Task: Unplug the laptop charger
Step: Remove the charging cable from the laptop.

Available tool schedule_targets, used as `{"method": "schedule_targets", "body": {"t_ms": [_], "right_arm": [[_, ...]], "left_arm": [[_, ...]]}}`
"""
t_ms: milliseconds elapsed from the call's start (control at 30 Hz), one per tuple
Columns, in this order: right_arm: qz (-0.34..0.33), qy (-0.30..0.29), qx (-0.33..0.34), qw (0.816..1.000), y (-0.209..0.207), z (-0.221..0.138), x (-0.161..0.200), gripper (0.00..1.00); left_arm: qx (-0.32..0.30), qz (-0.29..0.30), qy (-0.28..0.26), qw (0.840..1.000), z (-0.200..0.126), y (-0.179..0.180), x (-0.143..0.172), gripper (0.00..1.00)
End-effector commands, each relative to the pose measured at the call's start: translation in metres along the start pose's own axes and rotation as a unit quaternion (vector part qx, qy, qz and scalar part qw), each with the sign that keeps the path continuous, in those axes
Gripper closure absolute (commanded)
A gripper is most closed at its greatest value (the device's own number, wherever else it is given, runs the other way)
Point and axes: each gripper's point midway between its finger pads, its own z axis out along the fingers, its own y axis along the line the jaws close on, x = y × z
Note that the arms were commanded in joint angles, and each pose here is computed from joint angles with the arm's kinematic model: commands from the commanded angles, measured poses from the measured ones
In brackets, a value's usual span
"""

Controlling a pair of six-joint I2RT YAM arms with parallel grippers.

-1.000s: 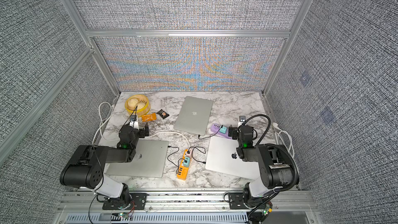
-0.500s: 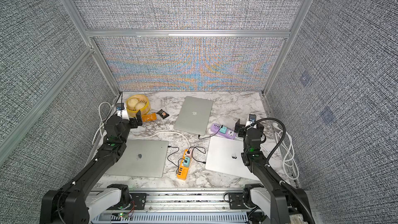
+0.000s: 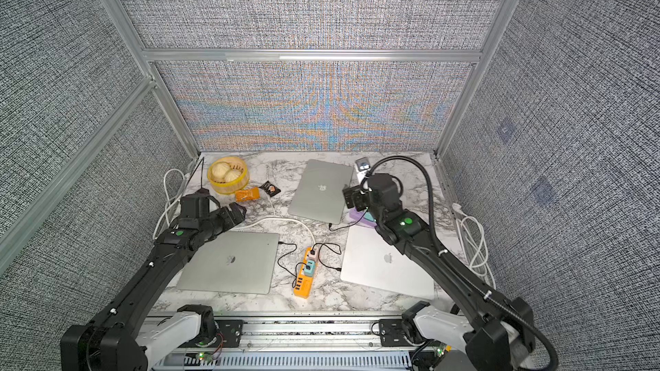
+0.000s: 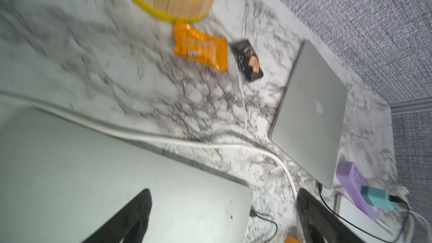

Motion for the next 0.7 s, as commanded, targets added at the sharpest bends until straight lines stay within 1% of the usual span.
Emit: {"method": "schedule_targets", "body": {"t_ms": [0, 67, 133, 233, 300, 367, 467, 533, 667], "right_arm": [[-0.046, 0.054, -0.137, 0.988, 0.071, 0.007, 0.013, 0.01], [-0.066, 0.058, -0.19, 0.978, 0.108, 0.015, 0.008, 0.01], [-0.097, 0.075, -0.244, 0.962, 0.146, 0.027, 0.015, 0.01], [-0.137, 0.098, -0.292, 0.942, 0.184, 0.043, 0.027, 0.01], [-0.135, 0.106, -0.318, 0.933, 0.203, 0.053, 0.031, 0.02], [-0.136, 0.108, -0.352, 0.92, 0.221, 0.061, 0.041, 0.04], [-0.144, 0.111, -0.38, 0.907, 0.242, 0.071, 0.056, 0.07], [-0.15, 0.112, -0.397, 0.899, 0.254, 0.076, 0.067, 0.11], [-0.153, 0.115, -0.412, 0.891, 0.269, 0.085, 0.085, 0.22]], "left_arm": [[0.06, -0.093, 0.071, 0.991, 0.008, -0.013, 0.031, 0.09], [0.073, -0.117, 0.088, 0.987, 0.014, -0.012, 0.043, 0.11], [0.073, -0.132, 0.099, 0.984, 0.018, -0.007, 0.052, 0.14], [0.083, -0.147, 0.113, 0.979, 0.02, -0.006, 0.061, 0.17], [0.085, -0.151, 0.122, 0.977, 0.022, -0.004, 0.068, 0.19], [0.085, -0.16, 0.131, 0.975, 0.024, -0.001, 0.075, 0.22], [0.089, -0.18, 0.143, 0.969, 0.03, 0.003, 0.084, 0.23], [0.093, -0.189, 0.153, 0.966, 0.034, 0.003, 0.089, 0.23], [0.094, -0.191, 0.165, 0.963, 0.037, 0.003, 0.092, 0.23]]}}
